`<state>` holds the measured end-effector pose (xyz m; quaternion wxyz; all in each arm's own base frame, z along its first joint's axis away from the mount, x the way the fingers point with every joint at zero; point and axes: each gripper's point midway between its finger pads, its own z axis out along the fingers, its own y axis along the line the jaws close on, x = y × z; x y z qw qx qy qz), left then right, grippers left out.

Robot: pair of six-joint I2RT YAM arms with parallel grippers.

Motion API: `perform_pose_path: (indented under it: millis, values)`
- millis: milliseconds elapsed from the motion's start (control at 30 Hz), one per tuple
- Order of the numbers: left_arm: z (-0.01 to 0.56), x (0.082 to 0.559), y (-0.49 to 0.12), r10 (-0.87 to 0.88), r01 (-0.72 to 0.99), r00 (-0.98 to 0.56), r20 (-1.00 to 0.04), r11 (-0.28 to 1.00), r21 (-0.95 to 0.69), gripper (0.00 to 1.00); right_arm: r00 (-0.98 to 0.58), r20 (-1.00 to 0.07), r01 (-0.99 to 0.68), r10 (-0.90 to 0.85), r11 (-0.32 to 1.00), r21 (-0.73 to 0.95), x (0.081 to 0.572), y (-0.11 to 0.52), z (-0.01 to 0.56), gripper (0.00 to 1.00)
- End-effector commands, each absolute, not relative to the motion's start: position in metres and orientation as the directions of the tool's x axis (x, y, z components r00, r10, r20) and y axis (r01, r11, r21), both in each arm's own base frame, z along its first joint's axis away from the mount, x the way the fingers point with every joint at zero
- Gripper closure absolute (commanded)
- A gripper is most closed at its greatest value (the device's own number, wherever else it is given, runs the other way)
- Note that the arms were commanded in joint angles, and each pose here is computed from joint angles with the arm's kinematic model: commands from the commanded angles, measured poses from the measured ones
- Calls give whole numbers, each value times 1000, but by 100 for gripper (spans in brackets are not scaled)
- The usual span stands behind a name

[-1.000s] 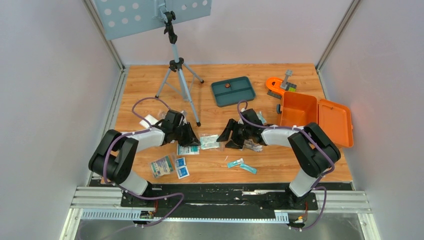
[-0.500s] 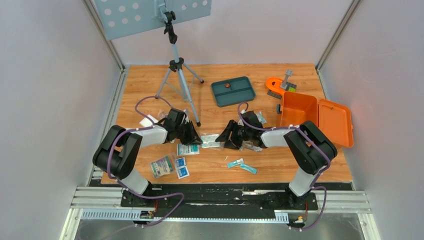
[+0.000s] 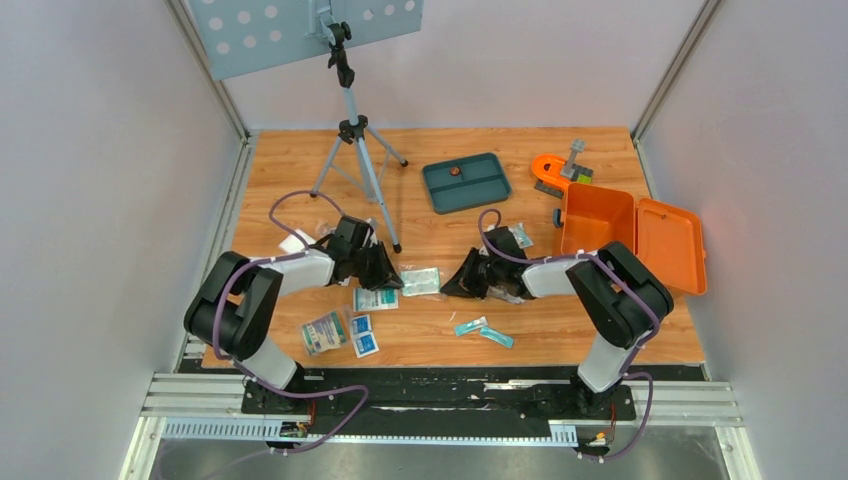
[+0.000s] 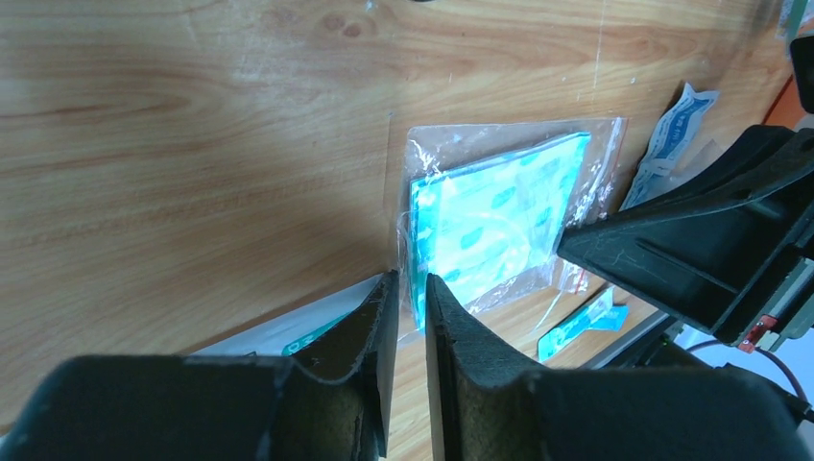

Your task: Organize the medicine kit

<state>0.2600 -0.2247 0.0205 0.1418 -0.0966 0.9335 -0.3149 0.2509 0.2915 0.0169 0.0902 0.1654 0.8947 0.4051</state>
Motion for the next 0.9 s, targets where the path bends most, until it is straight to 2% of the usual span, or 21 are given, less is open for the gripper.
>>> perform_pose_path:
  millis: [0,100,167,233,300,400,700,867]
  values:
    - [38,264,-220,-254,-48,-929,-268,802,-595,74,-921,-72,237,383,696,678,253,277,1,100]
    - [58,264,-217,-245,-13,-919,-310,803,-596,69,-917,-170,165,360,732,661,267,274,18,100]
    - [71,263,-213,-241,7,-908,-342,809,-588,63,-910,-241,114,337,763,636,275,269,32,100]
    - [86,261,-208,-241,22,-895,-375,816,-578,48,-900,-306,63,311,786,615,284,266,48,100]
    - [100,259,-202,-244,32,-881,-404,824,-566,23,-885,-363,15,291,798,603,292,262,65,100]
    - [120,254,-196,-242,47,-868,-433,828,-558,12,-859,-430,-37,279,803,595,310,256,89,100]
    - [172,245,-176,-292,59,-793,-535,837,-544,7,-759,-595,-181,266,791,584,384,242,162,100]
    - [188,242,-159,-292,42,-761,-579,868,-494,6,-725,-640,-235,254,783,576,423,241,188,100]
